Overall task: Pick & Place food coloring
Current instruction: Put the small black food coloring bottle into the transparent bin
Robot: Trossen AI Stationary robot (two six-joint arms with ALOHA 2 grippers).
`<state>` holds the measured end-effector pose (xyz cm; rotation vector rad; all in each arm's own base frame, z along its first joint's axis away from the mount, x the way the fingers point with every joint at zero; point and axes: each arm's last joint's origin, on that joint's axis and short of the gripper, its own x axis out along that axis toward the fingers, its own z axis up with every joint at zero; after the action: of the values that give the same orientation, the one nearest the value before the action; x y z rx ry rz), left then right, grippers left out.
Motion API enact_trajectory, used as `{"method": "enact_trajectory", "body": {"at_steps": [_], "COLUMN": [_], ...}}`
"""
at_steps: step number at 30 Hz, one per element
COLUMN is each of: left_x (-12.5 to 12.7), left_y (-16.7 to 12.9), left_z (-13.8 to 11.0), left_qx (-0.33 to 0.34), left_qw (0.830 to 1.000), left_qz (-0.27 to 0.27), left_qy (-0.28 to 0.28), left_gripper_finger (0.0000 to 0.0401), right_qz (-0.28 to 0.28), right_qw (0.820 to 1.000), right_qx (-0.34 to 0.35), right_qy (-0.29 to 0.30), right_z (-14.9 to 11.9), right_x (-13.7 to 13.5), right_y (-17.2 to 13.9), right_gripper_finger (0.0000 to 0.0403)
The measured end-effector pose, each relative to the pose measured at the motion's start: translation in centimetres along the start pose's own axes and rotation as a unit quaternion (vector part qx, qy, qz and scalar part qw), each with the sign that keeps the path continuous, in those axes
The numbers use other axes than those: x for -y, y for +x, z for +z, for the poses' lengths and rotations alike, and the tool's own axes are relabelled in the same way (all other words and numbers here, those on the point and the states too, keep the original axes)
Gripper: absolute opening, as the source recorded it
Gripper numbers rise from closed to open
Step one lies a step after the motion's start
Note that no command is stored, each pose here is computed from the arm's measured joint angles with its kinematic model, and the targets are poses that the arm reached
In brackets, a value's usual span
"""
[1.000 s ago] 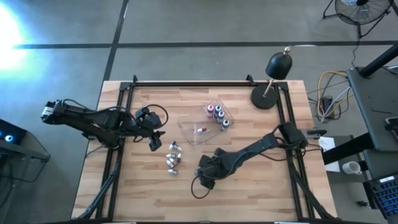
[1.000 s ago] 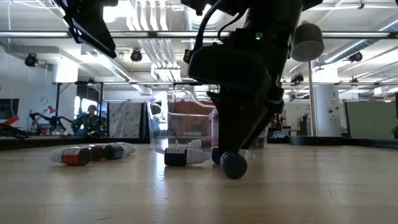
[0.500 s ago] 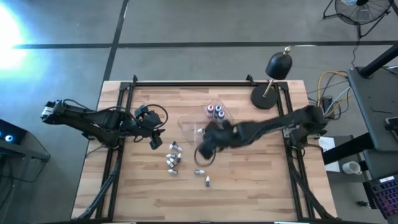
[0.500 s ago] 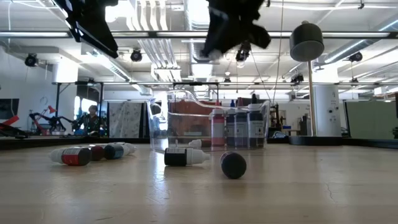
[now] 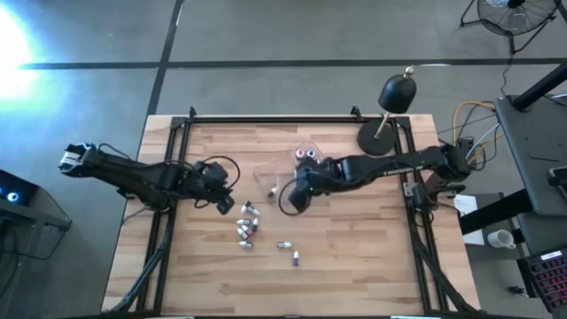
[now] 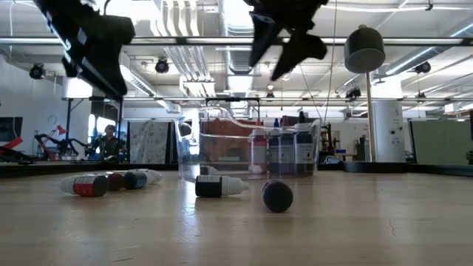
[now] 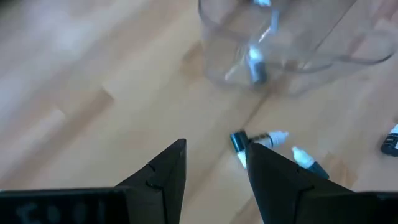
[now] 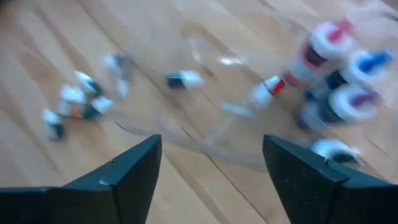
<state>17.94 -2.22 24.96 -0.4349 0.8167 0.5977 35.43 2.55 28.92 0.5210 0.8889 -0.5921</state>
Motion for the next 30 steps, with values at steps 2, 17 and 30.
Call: {"method": "enact_trajectory", "body": {"at_steps": [2,17,30], "left_x": [0.2,4.3,5.2], "left_y": [1.1,8.7,11.3], "left_z": [-0.6,-1.6,-1.3], "left_qx": [-0.018,-0.141,-0.128], "left_qw": [1.0,0.987,0.988], "left_qz": [-0.003,0.07,0.064], "left_qy": [-0.017,-0.032,-0.056], "left_gripper_finger": [0.014,0.0135,0.0136], "right_qz": [-0.019,-0.054,-0.053], "right_qw": [1.0,0.994,0.994], "right_qx": [-0.02,-0.06,-0.059], "right_qy": [0.003,0.072,0.08], "right_z": [-0.9,-3.7,-3.7], "right_x": [0.0,-0.3,-0.4], "right_y": [-0.2,-0.2,-0.1], "right_gripper_finger": [0.0278,0.0262,0.0256]}}
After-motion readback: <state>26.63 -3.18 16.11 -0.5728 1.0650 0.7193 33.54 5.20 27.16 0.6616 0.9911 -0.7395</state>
